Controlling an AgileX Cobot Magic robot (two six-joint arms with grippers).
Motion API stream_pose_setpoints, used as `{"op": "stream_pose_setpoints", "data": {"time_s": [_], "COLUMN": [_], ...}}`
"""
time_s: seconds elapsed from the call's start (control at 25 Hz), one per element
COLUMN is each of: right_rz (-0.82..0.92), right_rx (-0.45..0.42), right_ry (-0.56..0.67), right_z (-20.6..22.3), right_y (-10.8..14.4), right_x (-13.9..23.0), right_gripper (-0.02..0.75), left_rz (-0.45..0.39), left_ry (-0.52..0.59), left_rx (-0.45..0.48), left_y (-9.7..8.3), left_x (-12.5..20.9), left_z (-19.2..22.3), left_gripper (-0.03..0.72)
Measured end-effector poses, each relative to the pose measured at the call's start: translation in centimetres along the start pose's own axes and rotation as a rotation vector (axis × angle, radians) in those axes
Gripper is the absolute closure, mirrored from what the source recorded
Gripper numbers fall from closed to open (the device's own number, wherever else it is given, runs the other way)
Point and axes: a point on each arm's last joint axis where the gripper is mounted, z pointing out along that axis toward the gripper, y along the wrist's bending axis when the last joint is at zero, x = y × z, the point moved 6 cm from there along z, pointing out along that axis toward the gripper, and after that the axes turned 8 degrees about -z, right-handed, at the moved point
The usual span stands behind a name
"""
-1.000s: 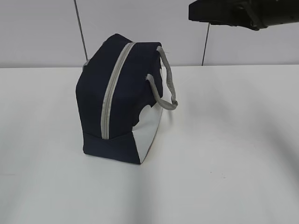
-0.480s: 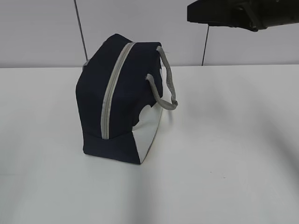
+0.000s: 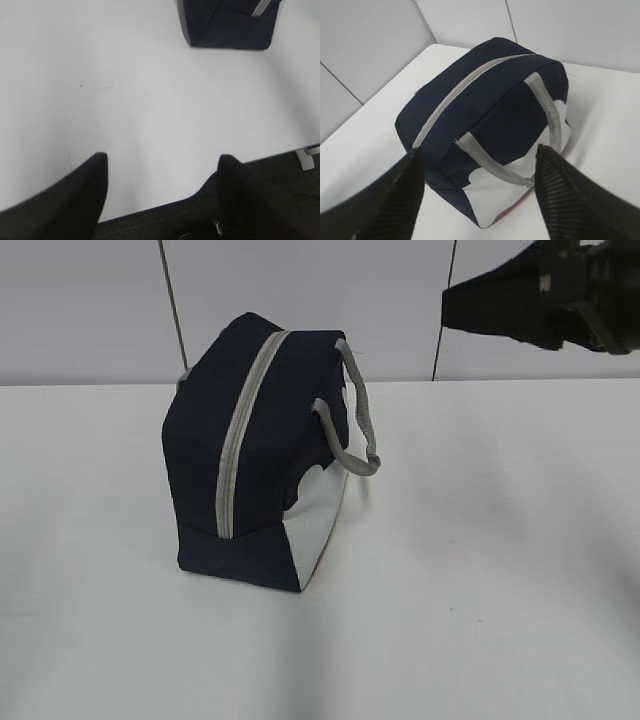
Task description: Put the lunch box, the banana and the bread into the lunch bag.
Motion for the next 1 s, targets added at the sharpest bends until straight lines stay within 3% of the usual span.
{"op": "stream_pose_setpoints", "data": {"time_s": [0.2, 0.64, 0.88, 1.0], "right_rz": [0.007, 0.027, 0.029, -0.053], "right_rx": [0.115, 0.266, 0.413, 0.441], "right_ry": [-0.021, -0.042, -0.042, -0.022], "right_z": [-2.4, -6.4, -7.5, -7.5], "right_y": [0.1, 1.0, -0.6, -0.9], "right_x": [2.0, 7.1, 9.0, 9.4], "right_gripper": [0.228, 0.262, 0.264, 0.264], "left_rz": [0.001, 0.001, 0.001, 0.001], "left_ry": [-0.001, -0.002, -0.002, -0.002], "left_rx": [-0.002, -0.002, -0.002, -0.002], "left_y": [0.0, 0.0, 0.0, 0.0], "left_x": [0.0, 0.0, 0.0, 0.0], "left_z": [0.0, 0.0, 0.0, 0.0], "left_gripper": [0.229, 0.263, 0.264, 0.264]}}
